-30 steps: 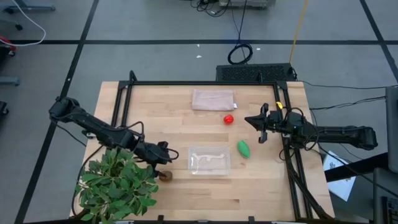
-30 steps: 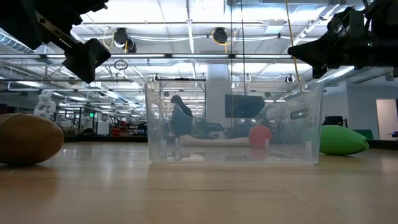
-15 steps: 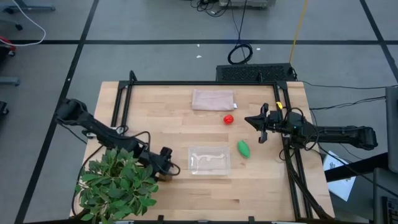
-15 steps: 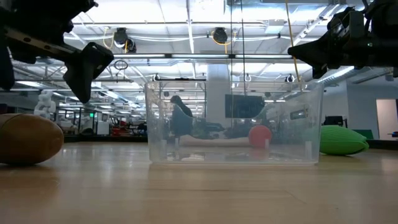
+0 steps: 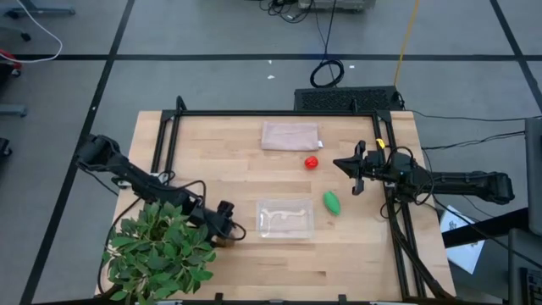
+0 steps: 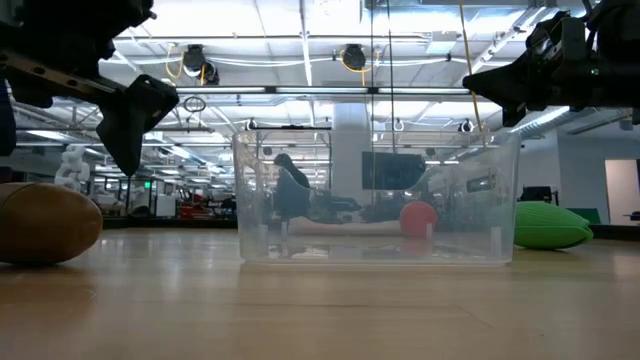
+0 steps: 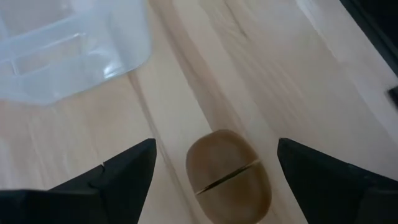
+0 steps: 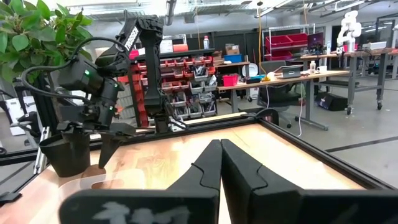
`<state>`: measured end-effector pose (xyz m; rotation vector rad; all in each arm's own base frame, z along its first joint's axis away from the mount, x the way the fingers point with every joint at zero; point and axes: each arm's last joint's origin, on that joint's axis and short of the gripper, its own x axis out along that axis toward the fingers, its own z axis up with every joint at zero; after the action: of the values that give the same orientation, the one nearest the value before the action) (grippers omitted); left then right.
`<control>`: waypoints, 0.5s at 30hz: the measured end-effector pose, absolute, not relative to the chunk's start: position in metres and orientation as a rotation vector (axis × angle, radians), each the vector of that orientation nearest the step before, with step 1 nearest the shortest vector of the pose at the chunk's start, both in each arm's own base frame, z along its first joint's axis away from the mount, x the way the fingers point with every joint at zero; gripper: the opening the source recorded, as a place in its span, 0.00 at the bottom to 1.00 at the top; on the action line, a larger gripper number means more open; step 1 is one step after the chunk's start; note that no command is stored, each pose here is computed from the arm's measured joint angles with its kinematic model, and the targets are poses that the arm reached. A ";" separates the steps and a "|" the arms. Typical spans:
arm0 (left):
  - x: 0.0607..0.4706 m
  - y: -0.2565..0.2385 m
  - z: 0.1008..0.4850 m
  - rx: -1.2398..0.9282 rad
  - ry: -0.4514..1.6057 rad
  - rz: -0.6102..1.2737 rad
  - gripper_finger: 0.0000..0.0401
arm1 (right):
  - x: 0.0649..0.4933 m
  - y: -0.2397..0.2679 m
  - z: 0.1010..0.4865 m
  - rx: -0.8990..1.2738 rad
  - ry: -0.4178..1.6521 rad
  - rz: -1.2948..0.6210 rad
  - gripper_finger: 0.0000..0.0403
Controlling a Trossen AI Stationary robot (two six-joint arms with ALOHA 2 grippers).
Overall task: Pick and placing Produce into tupperware
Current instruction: Put the kiwi into the transparent bin
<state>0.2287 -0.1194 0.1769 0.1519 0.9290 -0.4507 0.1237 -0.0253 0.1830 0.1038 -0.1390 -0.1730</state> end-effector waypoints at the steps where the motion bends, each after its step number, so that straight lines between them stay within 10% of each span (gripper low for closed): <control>1: 0.229 -0.119 0.177 0.135 0.932 -0.436 0.85 | 0.124 -0.025 0.183 0.104 -0.139 -0.173 0.00; 15: 0.234 -0.123 0.188 -0.052 0.942 -0.330 0.85 | 0.124 -0.025 0.183 0.104 -0.138 -0.173 0.00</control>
<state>0.2344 -0.1227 0.1884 -0.0517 0.9418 -0.3304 0.1238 -0.0253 0.1829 0.1041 -0.1383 -0.1729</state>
